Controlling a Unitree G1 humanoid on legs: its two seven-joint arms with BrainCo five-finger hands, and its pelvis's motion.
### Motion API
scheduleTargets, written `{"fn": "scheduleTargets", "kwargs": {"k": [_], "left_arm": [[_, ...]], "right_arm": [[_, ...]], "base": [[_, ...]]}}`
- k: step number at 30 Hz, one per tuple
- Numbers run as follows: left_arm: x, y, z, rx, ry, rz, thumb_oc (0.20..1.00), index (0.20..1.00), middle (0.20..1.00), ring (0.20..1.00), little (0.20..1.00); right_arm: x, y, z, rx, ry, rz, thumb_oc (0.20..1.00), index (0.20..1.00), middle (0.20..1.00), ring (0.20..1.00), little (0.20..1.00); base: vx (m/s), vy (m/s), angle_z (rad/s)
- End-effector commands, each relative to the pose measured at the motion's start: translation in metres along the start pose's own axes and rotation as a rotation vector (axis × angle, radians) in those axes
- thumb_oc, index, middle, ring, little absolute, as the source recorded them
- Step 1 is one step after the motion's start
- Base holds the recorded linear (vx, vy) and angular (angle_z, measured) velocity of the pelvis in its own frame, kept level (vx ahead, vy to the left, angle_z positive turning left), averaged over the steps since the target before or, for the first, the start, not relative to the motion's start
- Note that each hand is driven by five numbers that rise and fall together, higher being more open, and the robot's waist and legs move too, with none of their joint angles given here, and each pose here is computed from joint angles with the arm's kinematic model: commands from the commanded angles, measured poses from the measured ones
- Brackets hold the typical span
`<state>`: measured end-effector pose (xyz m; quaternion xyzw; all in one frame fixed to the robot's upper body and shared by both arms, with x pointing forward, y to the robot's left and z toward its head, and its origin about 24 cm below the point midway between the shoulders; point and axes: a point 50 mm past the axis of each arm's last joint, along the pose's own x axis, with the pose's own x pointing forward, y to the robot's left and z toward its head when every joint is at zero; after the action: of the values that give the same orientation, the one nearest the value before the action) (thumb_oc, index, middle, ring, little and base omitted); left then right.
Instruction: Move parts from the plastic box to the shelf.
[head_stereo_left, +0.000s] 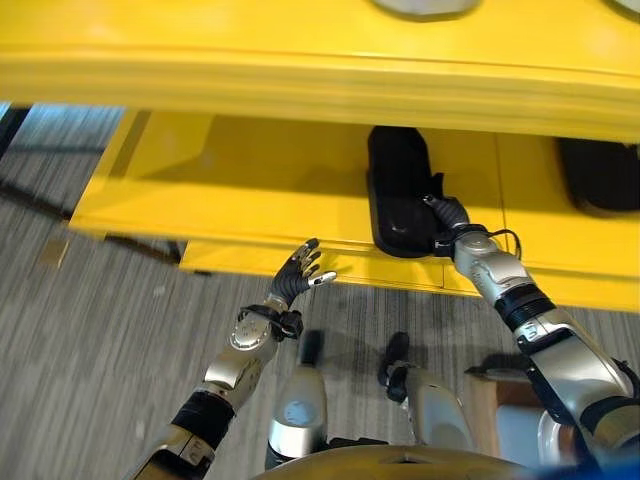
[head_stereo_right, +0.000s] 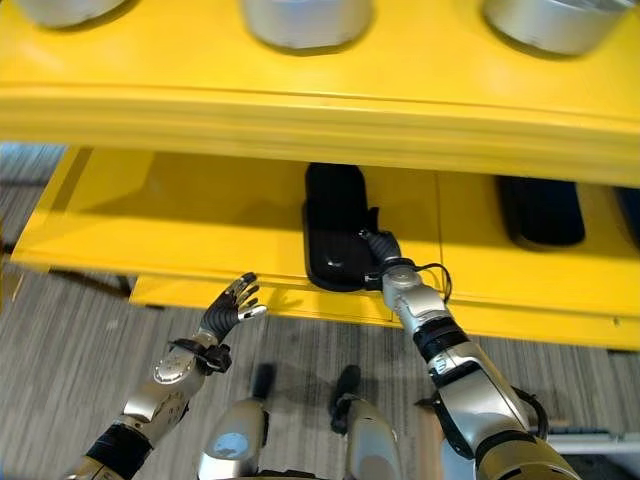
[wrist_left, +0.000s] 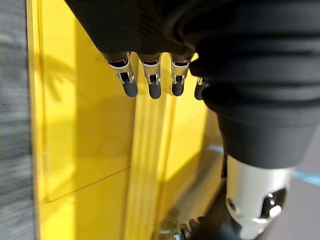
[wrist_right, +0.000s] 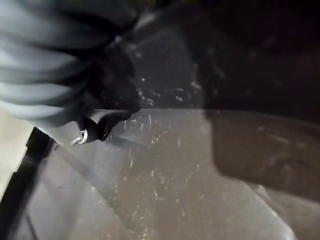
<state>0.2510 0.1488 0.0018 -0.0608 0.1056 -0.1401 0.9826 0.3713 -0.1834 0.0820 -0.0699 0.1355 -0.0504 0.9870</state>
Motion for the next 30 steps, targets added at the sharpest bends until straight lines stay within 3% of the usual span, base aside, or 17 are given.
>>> {"fn": "scheduleTargets", "kwargs": {"k": [1, 13, 30], "left_arm": [[-0.011, -0.015, 0.005, -0.018, -0.063, -0.084, 1.000, 1.000, 1.000, 1.000, 1.000], [-0.003, -0.026, 0.009, -0.072, -0.061, -0.096, 1.000, 1.000, 1.000, 1.000, 1.000], [-0.018, -0.020, 0.002, -0.031, -0.039, -0.094, 1.000, 1.000, 1.000, 1.000, 1.000]], "right_arm": [[0.003, -0.012, 0.063, -0.011, -0.223, -0.020, 0.200, 0.200, 0.200, 0.200, 0.200], [0.002, -0.058, 0.097, -0.078, -0.251, -0.173, 0.200, 0.200, 0.200, 0.200, 0.200], [-0.011, -0.120, 0.149, -0.209, -0.318, -0.413, 0.200, 0.200, 0.200, 0.200, 0.200]], "base": [[-0.10, 0.248, 0.16], [0.00, 0.243, 0.04], [0.01, -0.045, -0.05]]}}
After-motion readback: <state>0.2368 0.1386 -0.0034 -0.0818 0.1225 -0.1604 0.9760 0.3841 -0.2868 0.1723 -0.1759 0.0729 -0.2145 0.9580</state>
